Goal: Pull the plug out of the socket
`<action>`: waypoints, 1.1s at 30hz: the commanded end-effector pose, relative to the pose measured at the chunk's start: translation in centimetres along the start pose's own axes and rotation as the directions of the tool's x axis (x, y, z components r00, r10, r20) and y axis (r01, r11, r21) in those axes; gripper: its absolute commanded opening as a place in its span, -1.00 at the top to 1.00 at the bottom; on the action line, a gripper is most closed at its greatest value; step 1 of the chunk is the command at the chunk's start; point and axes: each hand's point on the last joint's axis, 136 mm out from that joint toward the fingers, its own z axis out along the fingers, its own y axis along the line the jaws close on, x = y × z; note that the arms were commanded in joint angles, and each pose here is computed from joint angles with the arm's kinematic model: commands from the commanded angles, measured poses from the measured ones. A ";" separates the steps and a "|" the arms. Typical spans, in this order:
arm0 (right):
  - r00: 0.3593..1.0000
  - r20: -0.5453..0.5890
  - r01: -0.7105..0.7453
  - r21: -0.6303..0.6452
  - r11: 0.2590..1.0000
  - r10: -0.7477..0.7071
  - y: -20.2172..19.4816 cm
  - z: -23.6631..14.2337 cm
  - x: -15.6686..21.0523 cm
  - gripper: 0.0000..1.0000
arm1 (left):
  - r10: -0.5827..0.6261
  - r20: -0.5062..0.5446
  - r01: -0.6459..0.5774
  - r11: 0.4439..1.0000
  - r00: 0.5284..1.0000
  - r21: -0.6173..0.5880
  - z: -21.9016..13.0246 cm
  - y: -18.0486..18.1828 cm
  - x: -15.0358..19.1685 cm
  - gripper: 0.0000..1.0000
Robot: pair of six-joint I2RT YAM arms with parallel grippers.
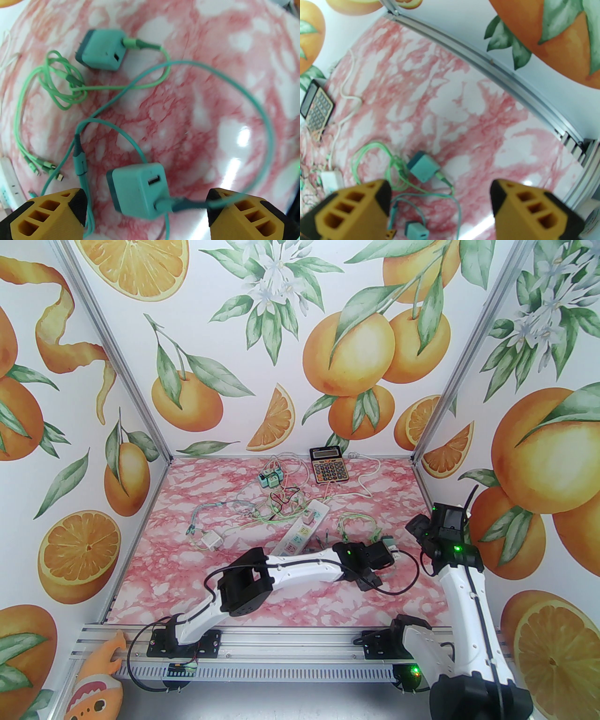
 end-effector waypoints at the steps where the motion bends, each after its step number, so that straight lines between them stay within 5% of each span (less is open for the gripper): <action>1: 1.000 -0.011 -0.007 -0.043 0.999 0.006 0.8 0.3 0.1 -0.50 | -0.105 0.093 0.100 0.993 0.990 0.055 -4.7 2.1 -2.8 -0.79; 12: 0.995 -0.098 0.013 -0.226 0.974 -0.036 4.7 1.5 1.2 -0.52 | -0.257 0.136 0.266 0.963 0.957 -0.051 -9.2 9.5 -1.2 -1.00; 22: 0.954 -0.200 0.119 -0.436 0.892 -0.225 12.2 2.1 6.1 -0.51 | -0.519 0.186 0.545 0.827 0.834 -0.136 -11.5 19.2 4.2 -0.99; 27: 0.925 -0.213 0.175 -0.493 0.852 -0.314 15.3 2.0 9.2 -0.53 | -0.607 0.173 0.630 0.763 0.775 -0.144 -11.3 22.2 8.3 -0.69; 33: 0.880 -0.253 0.214 -0.545 0.811 -0.402 18.5 2.5 12.9 -0.65 | -0.617 0.110 0.626 0.760 0.779 -0.173 -9.7 22.3 11.8 -0.45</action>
